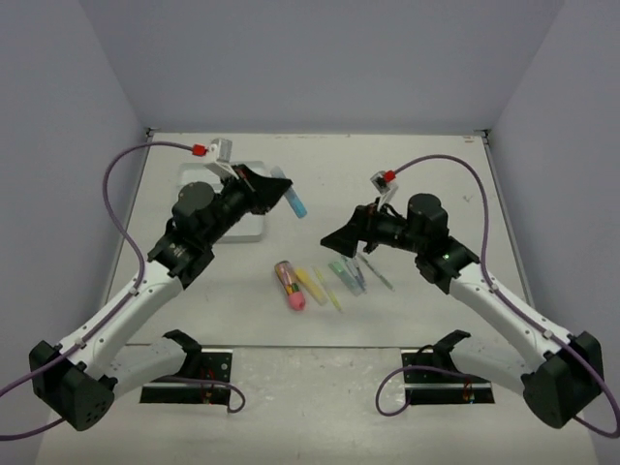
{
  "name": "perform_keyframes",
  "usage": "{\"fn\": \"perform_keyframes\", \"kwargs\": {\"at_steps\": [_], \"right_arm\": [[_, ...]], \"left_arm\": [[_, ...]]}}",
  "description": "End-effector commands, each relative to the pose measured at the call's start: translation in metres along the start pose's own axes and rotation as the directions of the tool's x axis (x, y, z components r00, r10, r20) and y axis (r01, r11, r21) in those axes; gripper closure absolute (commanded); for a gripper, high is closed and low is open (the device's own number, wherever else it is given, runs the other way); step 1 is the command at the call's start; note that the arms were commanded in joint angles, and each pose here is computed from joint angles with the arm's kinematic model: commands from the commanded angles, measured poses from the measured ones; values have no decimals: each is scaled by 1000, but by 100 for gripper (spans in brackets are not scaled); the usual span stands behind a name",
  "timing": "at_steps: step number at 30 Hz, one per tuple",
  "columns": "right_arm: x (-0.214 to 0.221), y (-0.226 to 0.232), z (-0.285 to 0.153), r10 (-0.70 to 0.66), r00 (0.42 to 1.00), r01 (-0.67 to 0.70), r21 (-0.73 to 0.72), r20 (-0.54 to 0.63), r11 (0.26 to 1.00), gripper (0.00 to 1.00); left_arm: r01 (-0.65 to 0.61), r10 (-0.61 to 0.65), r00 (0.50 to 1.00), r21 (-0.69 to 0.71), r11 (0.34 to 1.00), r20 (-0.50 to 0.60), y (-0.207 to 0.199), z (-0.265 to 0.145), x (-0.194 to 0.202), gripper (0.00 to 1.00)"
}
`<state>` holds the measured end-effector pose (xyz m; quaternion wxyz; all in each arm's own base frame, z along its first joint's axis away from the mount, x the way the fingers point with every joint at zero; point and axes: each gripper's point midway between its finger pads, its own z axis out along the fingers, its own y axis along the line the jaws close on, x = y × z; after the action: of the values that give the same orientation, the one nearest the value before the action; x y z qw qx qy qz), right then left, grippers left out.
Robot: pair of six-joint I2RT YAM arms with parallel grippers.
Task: Sort the stationery into containers
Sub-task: Place the pen in the storage box.
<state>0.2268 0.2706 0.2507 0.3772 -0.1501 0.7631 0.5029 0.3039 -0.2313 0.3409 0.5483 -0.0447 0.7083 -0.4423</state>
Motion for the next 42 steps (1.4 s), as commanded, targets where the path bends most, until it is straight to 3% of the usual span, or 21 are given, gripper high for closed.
{"fn": "perform_keyframes", "kwargs": {"at_steps": [1, 3, 6, 7, 14, 15, 20, 29, 30, 34, 38, 42], "right_arm": [[-4, -75, -55, -10, 980, -81, 446, 198, 892, 1], [-3, -71, -72, -31, 967, -88, 448, 253, 890, 1], [5, -58, -80, -42, 966, -65, 395, 255, 916, 1], [6, -51, -82, -42, 967, -56, 370, 251, 927, 1], [26, -30, -82, -2, 981, -49, 257, 194, 965, 1], [28, -29, -82, -2, 983, -45, 251, 185, 967, 1], [34, -38, -81, -22, 989, -20, 286, 143, 958, 1], [35, -53, -71, -27, 995, -5, 335, 93, 942, 1], [35, -53, -70, -28, 996, -3, 338, 88, 941, 1], [32, -57, -65, -44, 998, 22, 352, 53, 936, 1], [30, -74, -56, -27, 999, 34, 418, -22, 908, 3], [39, -100, -51, 23, 990, 53, 518, -139, 853, 24]], "left_arm": [[186, -31, 964, -584, 790, 265, 146, -11, -60, 100], [335, -22, 897, -646, 686, 441, 185, -18, -90, 100], [456, 70, 806, -693, 559, 587, 234, -11, -120, 100], [483, 52, 803, -699, 528, 593, 254, 0, -117, 100], [639, 5, 705, -639, 428, 709, 347, 50, -138, 100], [639, -5, 725, -671, 375, 688, 370, 53, -120, 100], [682, -47, 705, -658, 319, 708, 406, 62, -96, 100], [690, -96, 711, -664, 289, 697, 437, 68, -66, 99], [690, -98, 711, -665, 284, 696, 440, 66, -64, 92], [689, -117, 717, -672, 271, 687, 449, 59, -61, 29], [683, -140, 717, -646, 341, 683, 429, 64, -86, 11], [672, -181, 713, -586, 453, 678, 376, 68, -129, 0]]}}
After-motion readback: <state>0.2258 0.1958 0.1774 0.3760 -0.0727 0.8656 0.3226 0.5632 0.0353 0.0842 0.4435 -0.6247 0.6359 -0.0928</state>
